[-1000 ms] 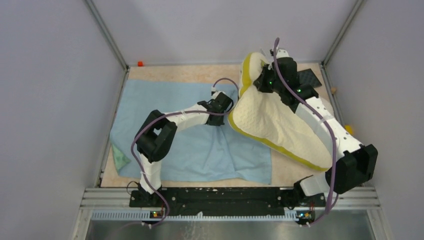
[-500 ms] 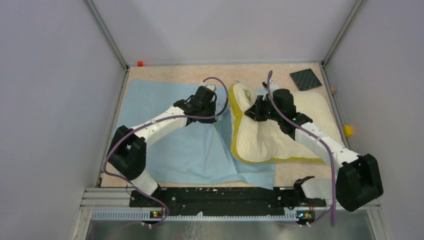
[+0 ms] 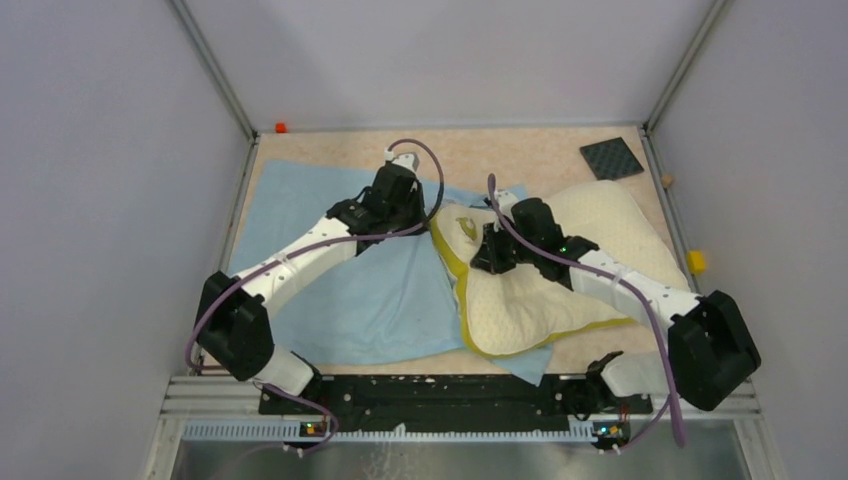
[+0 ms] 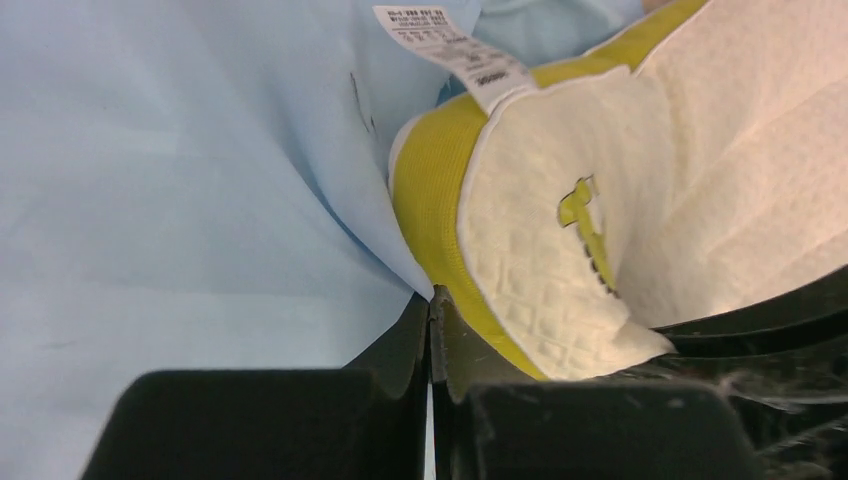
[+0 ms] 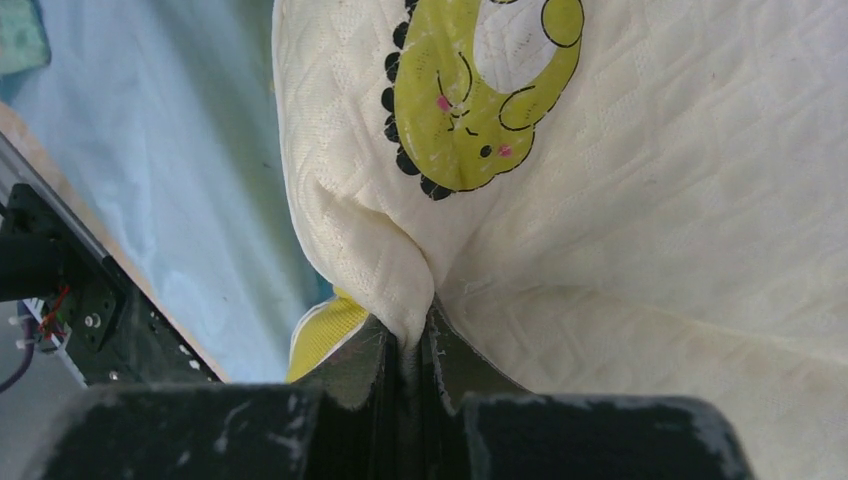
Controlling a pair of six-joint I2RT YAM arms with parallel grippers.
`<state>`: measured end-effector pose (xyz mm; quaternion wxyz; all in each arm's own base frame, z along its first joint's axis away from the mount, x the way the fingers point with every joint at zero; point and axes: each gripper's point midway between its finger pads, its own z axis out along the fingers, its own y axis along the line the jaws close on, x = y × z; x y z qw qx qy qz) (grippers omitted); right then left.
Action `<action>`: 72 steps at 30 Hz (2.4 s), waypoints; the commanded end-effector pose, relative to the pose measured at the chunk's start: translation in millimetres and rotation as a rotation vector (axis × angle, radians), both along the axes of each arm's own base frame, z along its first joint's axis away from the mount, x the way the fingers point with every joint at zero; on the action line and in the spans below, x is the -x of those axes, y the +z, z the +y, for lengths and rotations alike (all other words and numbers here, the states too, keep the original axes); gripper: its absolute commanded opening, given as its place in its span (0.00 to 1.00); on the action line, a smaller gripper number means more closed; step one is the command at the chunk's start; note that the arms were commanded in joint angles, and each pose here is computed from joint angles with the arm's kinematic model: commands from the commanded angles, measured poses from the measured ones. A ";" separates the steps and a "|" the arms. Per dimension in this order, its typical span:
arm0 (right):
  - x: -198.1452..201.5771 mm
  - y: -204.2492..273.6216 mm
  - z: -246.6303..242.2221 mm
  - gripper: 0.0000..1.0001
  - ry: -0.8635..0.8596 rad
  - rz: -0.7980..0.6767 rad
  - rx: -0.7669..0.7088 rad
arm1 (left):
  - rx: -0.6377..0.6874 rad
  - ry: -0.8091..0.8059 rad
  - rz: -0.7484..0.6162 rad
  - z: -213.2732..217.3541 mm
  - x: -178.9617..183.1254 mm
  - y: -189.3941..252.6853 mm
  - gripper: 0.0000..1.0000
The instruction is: Put the pillow into the pillowcase
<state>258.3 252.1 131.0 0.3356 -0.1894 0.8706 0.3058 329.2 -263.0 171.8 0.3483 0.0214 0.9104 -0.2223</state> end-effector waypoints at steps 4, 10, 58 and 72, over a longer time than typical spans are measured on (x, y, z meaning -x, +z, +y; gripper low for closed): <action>8.1 -14.0 1.6 0.00 0.022 0.020 0.067 | 0.093 0.174 -0.200 16.8 -23.7 52.3 0.00; 21.7 -9.4 3.2 0.00 0.059 0.010 0.058 | 0.054 0.181 -0.189 21.9 -23.4 41.8 0.00; -119.0 26.7 70.8 0.00 -0.347 -0.143 0.205 | 0.068 -0.284 0.019 26.6 128.8 23.8 0.00; -13.3 93.4 55.6 0.69 -0.147 -0.142 0.099 | 0.009 -0.122 0.069 34.5 107.6 -5.1 0.00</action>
